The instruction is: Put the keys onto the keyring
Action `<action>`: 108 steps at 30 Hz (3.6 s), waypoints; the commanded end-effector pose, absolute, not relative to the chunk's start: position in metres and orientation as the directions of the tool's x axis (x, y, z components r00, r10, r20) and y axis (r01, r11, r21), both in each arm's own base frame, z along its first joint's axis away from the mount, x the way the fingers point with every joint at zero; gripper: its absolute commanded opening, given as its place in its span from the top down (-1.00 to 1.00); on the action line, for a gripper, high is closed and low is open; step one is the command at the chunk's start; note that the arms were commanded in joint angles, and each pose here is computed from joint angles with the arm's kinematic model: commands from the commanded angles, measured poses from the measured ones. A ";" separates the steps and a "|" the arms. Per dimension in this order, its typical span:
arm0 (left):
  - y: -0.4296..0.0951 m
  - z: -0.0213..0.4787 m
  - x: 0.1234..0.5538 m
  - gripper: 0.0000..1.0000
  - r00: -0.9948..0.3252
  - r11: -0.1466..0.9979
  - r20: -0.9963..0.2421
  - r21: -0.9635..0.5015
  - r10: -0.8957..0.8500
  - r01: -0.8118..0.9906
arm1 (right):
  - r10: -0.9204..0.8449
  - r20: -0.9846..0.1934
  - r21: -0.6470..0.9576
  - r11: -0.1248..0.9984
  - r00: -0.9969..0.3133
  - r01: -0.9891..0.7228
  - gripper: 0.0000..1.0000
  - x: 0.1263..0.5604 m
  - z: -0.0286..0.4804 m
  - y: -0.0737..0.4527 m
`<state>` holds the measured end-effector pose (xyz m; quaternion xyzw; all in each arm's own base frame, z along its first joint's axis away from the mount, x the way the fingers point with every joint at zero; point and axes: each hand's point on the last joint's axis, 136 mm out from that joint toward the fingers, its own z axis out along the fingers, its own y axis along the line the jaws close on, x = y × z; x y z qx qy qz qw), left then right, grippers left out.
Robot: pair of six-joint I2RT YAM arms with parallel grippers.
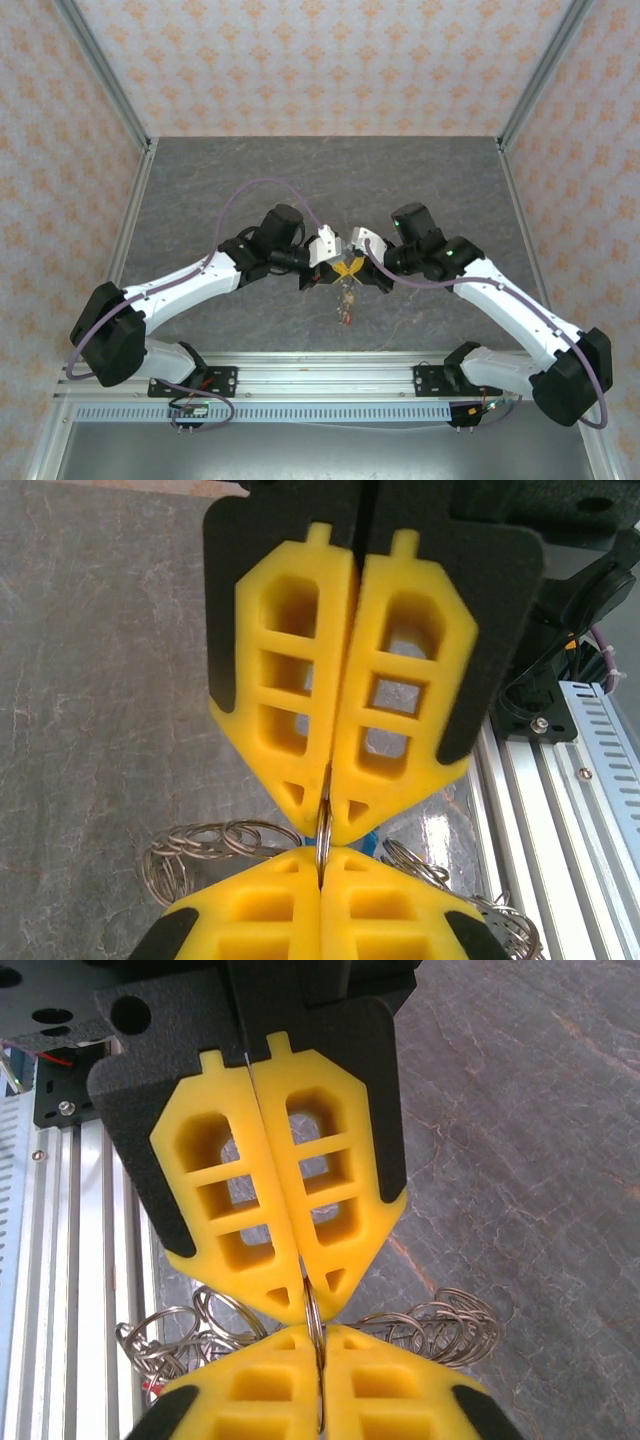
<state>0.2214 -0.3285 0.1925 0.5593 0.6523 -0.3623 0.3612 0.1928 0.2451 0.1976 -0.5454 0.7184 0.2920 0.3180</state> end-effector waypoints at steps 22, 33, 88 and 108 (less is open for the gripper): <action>-0.333 0.223 0.215 1.00 -0.090 0.083 -0.938 -0.066 0.335 0.994 | -0.369 -0.906 0.040 0.412 -0.207 -0.910 0.69 0.204 0.194 0.230; -0.332 0.220 0.219 1.00 -0.085 0.100 -0.932 -0.053 0.353 0.994 | -0.393 -0.907 -0.033 0.427 -0.152 -0.904 0.48 0.201 0.215 0.221; -0.337 0.231 0.219 1.00 -0.038 0.080 -0.958 -0.016 0.284 0.997 | -0.241 -0.787 0.478 0.344 -0.569 -0.808 1.00 0.193 0.180 0.246; -0.323 0.213 0.217 1.00 -0.035 0.118 -0.924 0.011 0.381 0.993 | -0.265 -0.798 0.415 0.409 -0.541 -0.813 1.00 0.198 0.190 0.232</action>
